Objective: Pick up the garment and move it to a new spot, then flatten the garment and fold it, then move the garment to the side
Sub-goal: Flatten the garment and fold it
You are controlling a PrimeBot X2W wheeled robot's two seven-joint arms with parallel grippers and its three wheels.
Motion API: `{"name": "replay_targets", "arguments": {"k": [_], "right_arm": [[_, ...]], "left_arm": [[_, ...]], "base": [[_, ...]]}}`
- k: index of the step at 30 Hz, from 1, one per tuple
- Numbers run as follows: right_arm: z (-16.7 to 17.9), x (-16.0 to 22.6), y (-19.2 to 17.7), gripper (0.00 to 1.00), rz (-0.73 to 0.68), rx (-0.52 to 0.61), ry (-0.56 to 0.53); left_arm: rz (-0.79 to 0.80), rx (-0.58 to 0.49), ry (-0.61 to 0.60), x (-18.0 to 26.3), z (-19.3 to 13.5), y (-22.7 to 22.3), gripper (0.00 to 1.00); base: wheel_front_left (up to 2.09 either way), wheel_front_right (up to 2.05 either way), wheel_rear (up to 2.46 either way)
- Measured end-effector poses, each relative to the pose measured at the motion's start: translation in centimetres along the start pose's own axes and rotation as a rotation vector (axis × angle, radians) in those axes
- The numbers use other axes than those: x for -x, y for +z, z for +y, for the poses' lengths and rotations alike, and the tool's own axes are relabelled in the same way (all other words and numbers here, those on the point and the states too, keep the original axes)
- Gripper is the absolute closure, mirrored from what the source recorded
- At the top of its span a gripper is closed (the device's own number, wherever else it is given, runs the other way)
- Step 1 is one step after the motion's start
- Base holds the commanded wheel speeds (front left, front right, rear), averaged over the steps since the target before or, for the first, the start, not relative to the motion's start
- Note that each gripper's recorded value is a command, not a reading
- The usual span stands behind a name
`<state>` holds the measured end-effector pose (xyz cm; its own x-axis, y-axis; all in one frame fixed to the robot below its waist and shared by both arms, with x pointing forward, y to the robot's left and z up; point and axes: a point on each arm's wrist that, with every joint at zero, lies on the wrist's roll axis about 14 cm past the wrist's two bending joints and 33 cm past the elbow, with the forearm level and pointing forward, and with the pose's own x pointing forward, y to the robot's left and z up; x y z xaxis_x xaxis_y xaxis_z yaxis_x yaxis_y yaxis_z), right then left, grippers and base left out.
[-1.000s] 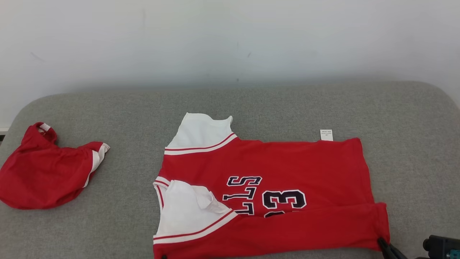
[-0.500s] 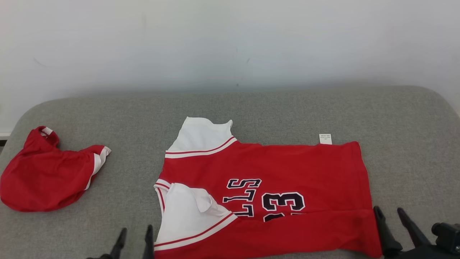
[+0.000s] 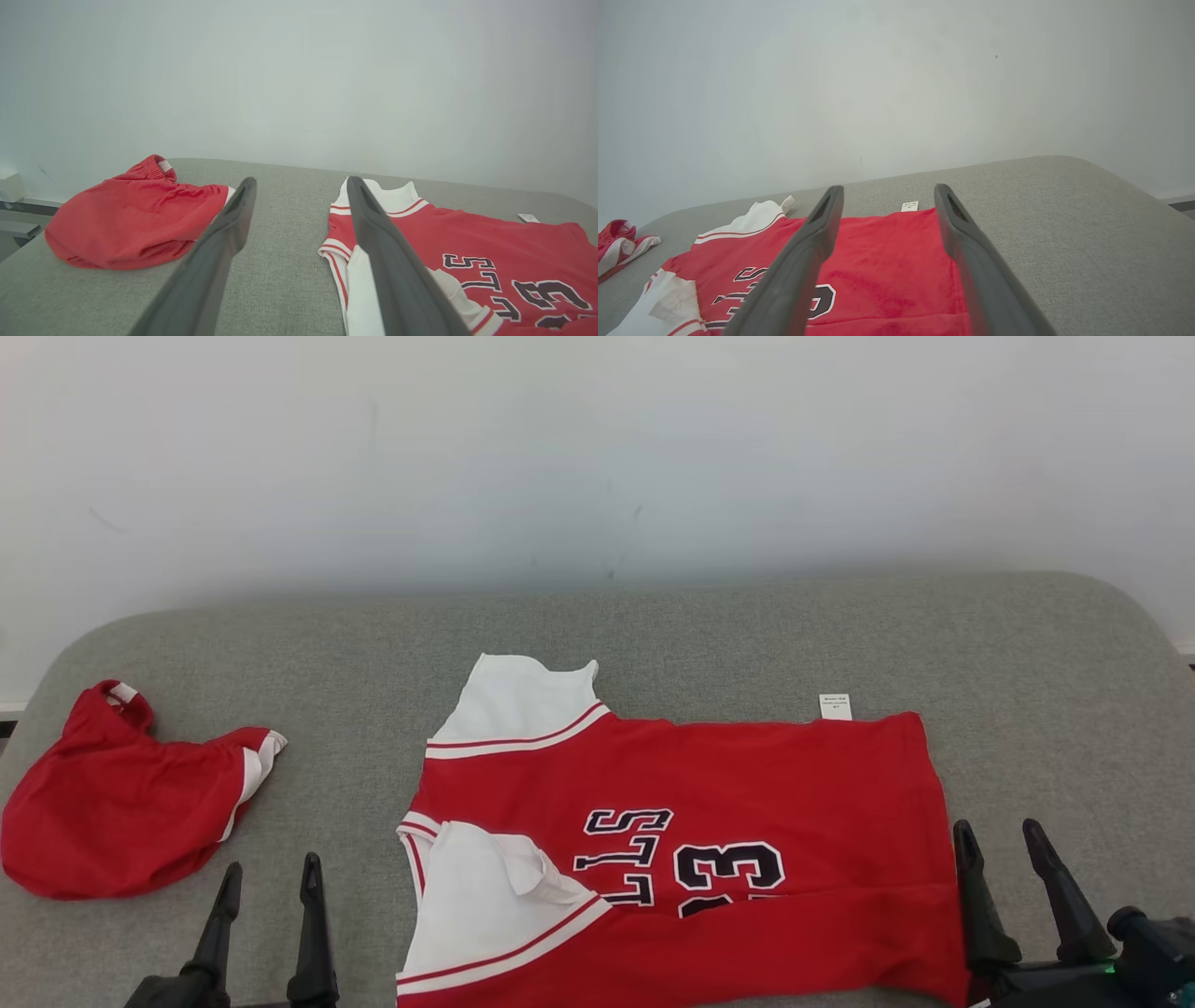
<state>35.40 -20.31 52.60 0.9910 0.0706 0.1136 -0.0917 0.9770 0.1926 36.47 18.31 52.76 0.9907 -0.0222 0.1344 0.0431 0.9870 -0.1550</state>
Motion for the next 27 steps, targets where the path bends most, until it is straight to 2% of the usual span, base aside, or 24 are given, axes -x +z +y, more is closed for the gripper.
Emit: {"name": "replay_targets", "arguments": {"k": [11, 27], "right_arm": [[0.3, 1.7, -0.2, 0.00, -0.007, 0.003, -0.019], [0.1, 2.1, -1.9, 0.00, 0.042, -0.008, -0.032]], "left_arm": [[0.009, -0.052, -0.077, 1.0, -1.1, -0.1, 0.00], [0.044, -0.029, -0.024, 2.3, 0.0, -1.2, 0.00]], "base": [[0.00, 0.00, 0.00], [0.00, 0.00, 0.00]]}}
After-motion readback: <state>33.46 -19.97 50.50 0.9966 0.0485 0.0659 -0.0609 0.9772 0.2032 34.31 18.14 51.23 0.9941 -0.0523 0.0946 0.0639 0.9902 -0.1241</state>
